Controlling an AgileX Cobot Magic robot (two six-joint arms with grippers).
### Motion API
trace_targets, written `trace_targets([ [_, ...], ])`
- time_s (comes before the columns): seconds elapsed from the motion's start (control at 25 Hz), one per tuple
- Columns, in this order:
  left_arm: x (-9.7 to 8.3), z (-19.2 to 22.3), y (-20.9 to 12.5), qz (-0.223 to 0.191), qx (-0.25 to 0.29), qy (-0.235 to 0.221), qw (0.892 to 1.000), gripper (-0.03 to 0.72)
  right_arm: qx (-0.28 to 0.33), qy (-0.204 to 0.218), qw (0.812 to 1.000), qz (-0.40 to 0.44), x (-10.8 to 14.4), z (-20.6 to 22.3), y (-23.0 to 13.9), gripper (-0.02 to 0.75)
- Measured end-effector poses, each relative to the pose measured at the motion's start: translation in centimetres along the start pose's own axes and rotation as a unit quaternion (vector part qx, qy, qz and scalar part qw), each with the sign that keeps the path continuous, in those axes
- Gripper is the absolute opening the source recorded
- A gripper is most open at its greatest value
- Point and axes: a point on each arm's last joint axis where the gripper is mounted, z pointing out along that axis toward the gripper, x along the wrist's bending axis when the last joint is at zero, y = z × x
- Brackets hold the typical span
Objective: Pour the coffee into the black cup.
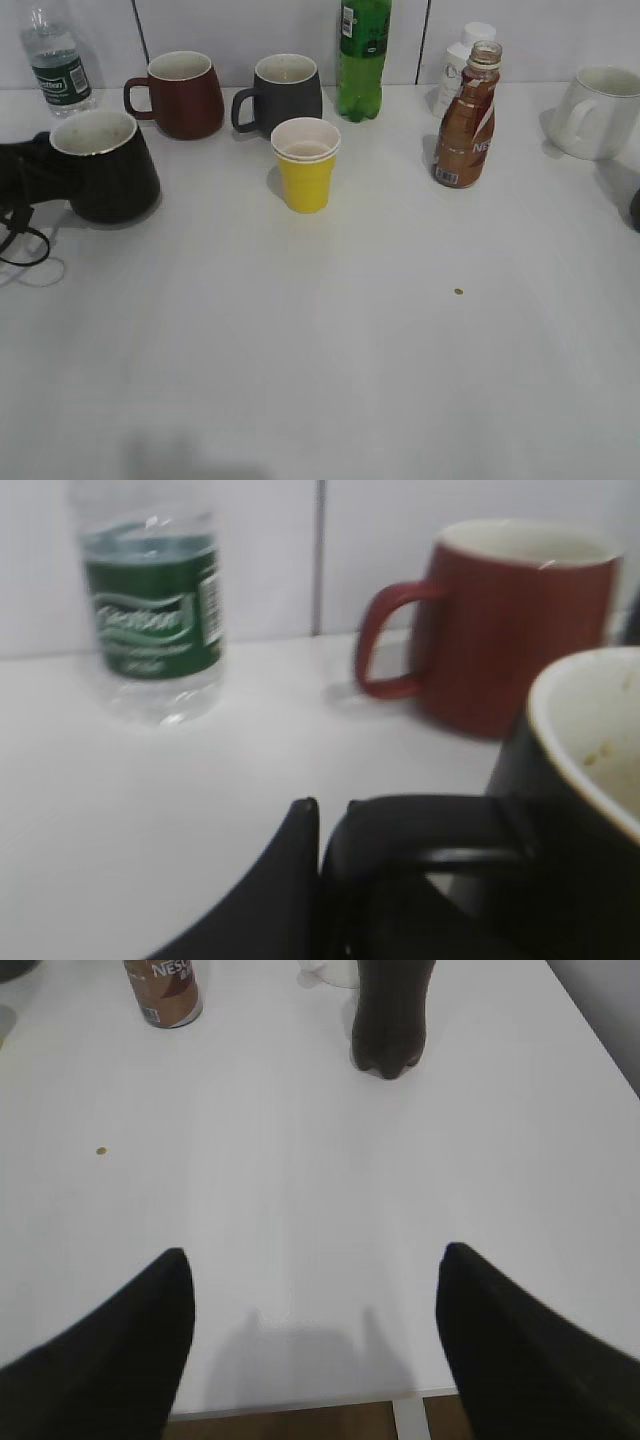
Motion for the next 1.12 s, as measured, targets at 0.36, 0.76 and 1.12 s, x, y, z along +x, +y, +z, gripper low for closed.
trace_targets([
  [0.36,-2.0,-1.3,5.0,0.002,-0.073,-0.095,0.993,0.043,0.0,0.0,1.0,0.0,0.0,0.0,0.0,0.589],
  [0.76,-4.6,-1.6,5.6,0.002,-0.053,-0.208,0.977,0.043,0.0,0.0,1.0,0.0,0.0,0.0,0.0,0.589],
  [1.12,-8.7,0.2,7.6,0.055,-0.008,-0.354,0.934,0.042,0.0,0.0,1.0,0.0,0.0,0.0,0.0,0.589],
])
